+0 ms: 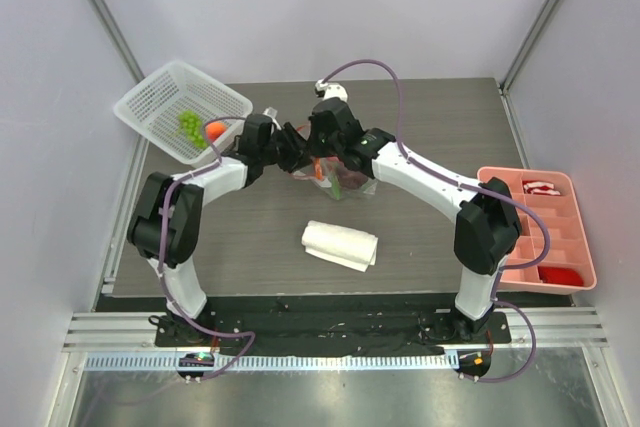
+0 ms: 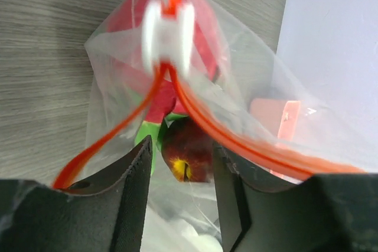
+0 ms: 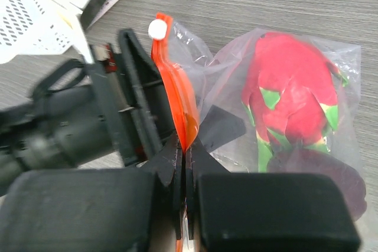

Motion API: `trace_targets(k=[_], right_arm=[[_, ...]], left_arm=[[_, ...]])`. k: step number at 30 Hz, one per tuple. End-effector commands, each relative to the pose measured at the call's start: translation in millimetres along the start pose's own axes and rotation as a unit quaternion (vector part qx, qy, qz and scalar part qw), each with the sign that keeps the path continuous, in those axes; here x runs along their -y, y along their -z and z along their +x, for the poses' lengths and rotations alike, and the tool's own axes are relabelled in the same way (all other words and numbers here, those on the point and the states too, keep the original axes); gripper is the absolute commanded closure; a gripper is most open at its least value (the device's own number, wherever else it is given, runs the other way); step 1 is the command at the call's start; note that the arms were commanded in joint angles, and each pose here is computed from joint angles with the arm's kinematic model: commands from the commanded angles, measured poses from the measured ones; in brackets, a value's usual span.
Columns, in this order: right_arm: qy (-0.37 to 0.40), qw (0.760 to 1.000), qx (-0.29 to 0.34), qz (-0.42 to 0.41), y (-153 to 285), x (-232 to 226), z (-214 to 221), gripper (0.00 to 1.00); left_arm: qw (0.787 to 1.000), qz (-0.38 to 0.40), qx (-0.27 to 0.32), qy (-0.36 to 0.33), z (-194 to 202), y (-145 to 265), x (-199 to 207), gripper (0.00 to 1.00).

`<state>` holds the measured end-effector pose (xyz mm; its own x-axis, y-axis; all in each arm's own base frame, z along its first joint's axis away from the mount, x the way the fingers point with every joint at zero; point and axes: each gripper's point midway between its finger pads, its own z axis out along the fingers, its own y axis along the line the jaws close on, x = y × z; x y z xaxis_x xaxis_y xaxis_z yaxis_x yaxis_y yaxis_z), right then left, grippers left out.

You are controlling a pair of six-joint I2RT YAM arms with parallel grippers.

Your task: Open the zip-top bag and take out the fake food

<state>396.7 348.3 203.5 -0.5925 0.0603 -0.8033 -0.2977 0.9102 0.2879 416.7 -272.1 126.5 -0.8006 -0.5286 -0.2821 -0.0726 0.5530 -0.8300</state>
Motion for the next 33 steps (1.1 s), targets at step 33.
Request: trace_targets(k=[33], right_arm=[[-0.056,0.996,0.016,-0.062,11.9,-32.4,-27.5,0.99]], left_arm=[[0.998,0.043,0.035,-0.032,9.0,-62.9,-20.5,0.26]])
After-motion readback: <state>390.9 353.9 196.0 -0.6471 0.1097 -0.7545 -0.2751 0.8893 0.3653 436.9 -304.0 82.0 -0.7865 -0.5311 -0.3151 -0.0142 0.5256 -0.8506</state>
